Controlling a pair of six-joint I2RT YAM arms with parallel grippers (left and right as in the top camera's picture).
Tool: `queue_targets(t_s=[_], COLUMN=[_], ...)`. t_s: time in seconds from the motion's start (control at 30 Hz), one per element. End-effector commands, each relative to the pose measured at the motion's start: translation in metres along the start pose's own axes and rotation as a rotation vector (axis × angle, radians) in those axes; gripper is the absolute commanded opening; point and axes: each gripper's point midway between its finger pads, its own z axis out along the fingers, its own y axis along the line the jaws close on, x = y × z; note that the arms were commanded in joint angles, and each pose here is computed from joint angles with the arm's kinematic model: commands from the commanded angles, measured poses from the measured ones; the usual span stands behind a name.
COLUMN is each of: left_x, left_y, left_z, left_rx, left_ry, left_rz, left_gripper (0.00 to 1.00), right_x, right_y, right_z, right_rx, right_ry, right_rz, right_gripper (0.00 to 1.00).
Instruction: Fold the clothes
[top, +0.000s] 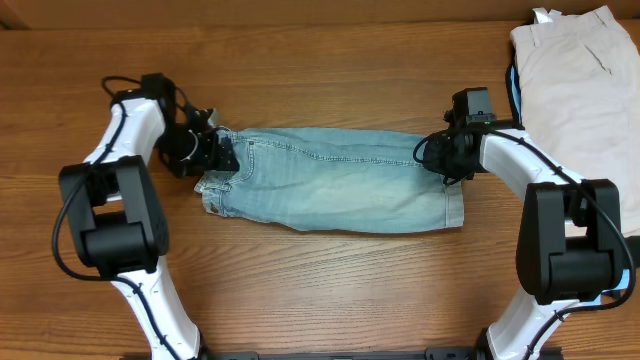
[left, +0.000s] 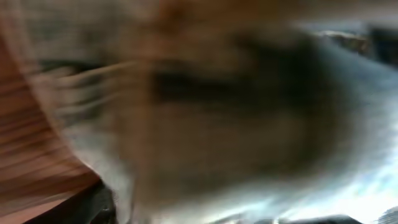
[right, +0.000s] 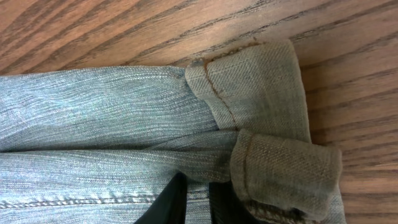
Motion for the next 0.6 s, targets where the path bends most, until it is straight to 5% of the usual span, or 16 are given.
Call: queue_targets(t_s=[0.0,0.07,0.3,0.57], left_x=[0.019,0.027,0.036,0.010], left_y=[-0.025,-0.032,-0.030,-0.020], left_z=[0.034,0.042,0.057,0.020], left_rx=[0.063,0.064,0.024,0.022], left_ry=[0.095,0.119,0.137,0.080], left_rz=[0.018,0.017,0.019,-0.026], left_gripper=[0.70,0.49,0.04,0.04], right_x=[0.024,0.024,0.027,0.030], right_y=[-0.016,-0.016,-0.017,-0.004], right_z=[0.025,0.025,0.024,0.018], right_rx=[0.058,0.058,0.062,-0.009], right_ry=[0.084,0.085,0.100,0.119], right_rz=[0.006,0.005,0.005,0.008], right_gripper=[0.17,0.17,0.17,0.16])
